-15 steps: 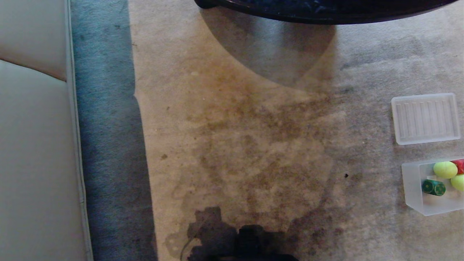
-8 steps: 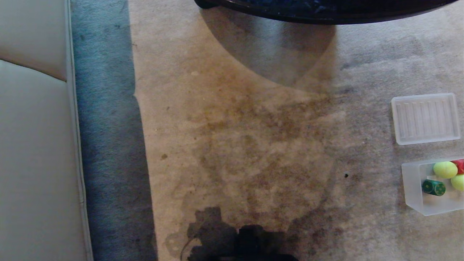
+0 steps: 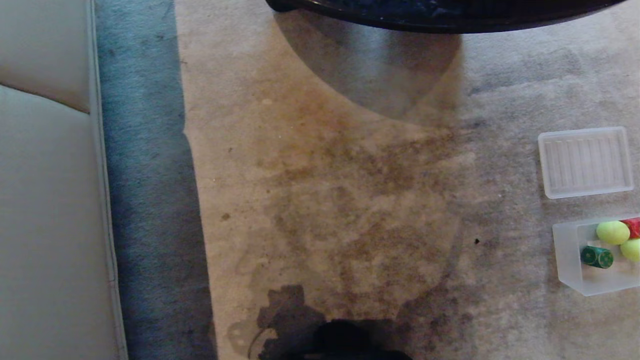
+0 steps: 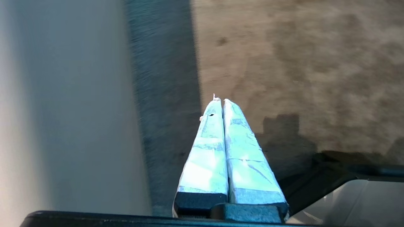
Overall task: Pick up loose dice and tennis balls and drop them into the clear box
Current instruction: Put the toys in the box
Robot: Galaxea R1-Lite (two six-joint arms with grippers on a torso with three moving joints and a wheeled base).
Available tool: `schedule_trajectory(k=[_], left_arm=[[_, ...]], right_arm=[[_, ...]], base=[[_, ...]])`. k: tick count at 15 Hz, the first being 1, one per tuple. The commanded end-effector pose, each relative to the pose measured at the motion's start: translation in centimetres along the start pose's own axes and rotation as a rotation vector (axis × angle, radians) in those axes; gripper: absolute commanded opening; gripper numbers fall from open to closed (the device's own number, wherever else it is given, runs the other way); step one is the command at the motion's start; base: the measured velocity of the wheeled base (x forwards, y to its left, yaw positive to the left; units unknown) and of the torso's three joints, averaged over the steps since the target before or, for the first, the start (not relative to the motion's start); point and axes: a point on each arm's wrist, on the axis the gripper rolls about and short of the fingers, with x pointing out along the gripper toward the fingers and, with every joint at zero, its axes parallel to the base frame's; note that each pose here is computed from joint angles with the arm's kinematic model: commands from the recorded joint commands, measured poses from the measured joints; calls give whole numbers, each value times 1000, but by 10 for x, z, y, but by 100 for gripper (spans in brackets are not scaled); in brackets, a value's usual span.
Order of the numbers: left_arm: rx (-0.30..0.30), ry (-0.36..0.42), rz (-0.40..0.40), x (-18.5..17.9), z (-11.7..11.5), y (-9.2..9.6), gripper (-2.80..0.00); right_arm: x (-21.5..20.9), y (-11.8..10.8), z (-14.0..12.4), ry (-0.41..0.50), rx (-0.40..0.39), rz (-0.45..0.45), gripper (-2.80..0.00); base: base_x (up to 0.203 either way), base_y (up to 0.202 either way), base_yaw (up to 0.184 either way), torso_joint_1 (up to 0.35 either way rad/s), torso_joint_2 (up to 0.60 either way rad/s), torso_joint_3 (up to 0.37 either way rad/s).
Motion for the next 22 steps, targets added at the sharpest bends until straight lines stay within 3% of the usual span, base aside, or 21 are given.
schedule_trajectory(k=[1, 22], left_arm=[[-1, 0, 1, 0, 0, 0, -280], [-1, 0, 1, 0, 0, 0, -280]], right_arm=[[0, 0, 0, 2, -1, 1, -280], [0, 0, 0, 2, -2, 2, -280]], base=[[-4, 7, -105, 7, 12, 2], [1, 10, -160, 3, 3, 2]])
